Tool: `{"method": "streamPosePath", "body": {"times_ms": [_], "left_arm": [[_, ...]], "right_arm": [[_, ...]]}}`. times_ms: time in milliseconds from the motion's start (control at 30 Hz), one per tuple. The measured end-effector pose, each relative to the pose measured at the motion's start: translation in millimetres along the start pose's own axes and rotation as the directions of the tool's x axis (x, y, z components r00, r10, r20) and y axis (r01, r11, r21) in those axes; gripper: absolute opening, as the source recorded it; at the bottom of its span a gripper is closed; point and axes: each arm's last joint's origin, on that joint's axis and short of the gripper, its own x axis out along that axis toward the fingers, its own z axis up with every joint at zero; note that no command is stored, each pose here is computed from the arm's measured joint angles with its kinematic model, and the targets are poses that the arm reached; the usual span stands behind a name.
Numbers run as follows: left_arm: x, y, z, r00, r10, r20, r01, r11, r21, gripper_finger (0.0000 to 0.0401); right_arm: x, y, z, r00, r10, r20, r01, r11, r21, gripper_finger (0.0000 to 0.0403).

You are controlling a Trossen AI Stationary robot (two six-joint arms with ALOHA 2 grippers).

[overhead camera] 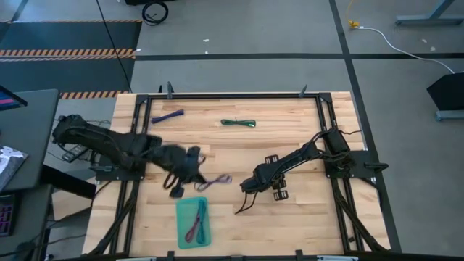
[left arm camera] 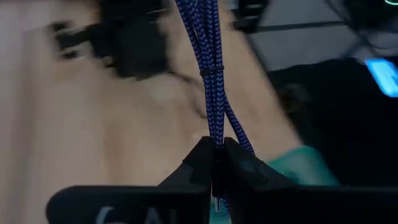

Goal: Pick and place USB-C Cables
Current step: Put the bottom purple charger cable into the green bin

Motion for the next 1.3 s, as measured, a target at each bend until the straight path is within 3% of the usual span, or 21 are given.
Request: {"method": "streamPosePath", "body": {"times_ms": [100, 233, 333, 633, 833, 1033, 1167, 1300], "left_arm": [[2, -25, -7, 0.998, -0.040, -0.046, 0.047, 0.986, 0.159, 0.0023], [-1, -58, -14, 0.999, 0.019, -0.034, -0.006, 0.934, 0.358, 0.0023], [-2, -72, -19, 0.998, 0.060, -0.024, -0.048, 0.939, 0.340, 0.0023], [20, -91, -36, 0.985, 0.066, -0.157, -0.024, 0.967, 0.255, 0.0023], [40, -91, -42, 0.972, 0.084, -0.218, -0.030, 0.971, 0.239, 0.0023], [64, -87, -56, 0.923, 0.030, -0.384, 0.029, 0.989, 0.147, 0.0023], [69, -87, -67, 0.877, 0.054, -0.478, 0.040, 0.982, 0.184, 0.0023], [71, -89, -70, 0.875, 0.097, -0.475, 0.065, 0.947, 0.313, 0.0023]], "right_arm": [[0, -2, 1, 1.000, 0.004, 0.005, -0.003, 0.995, -0.103, 0.0123], [0, -3, 1, 1.000, 0.007, 0.008, -0.006, 0.985, -0.172, 0.0122], [0, -3, 1, 1.000, 0.007, 0.009, -0.005, 0.985, -0.174, 0.0122], [0, -3, 2, 1.000, 0.007, 0.011, -0.005, 0.985, -0.175, 0.0123], [0, -3, 2, 1.000, 0.006, 0.012, -0.004, 0.985, -0.175, 0.0123], [-2, -2, 6, 0.998, 0.012, 0.067, -0.003, 0.991, -0.132, 0.0123], [-3, -2, 6, 0.997, 0.012, 0.071, -0.010, 0.999, -0.030, 0.0123], [-3, -3, 5, 0.998, 0.010, 0.056, -0.012, 0.999, 0.036, 0.0123]]}}
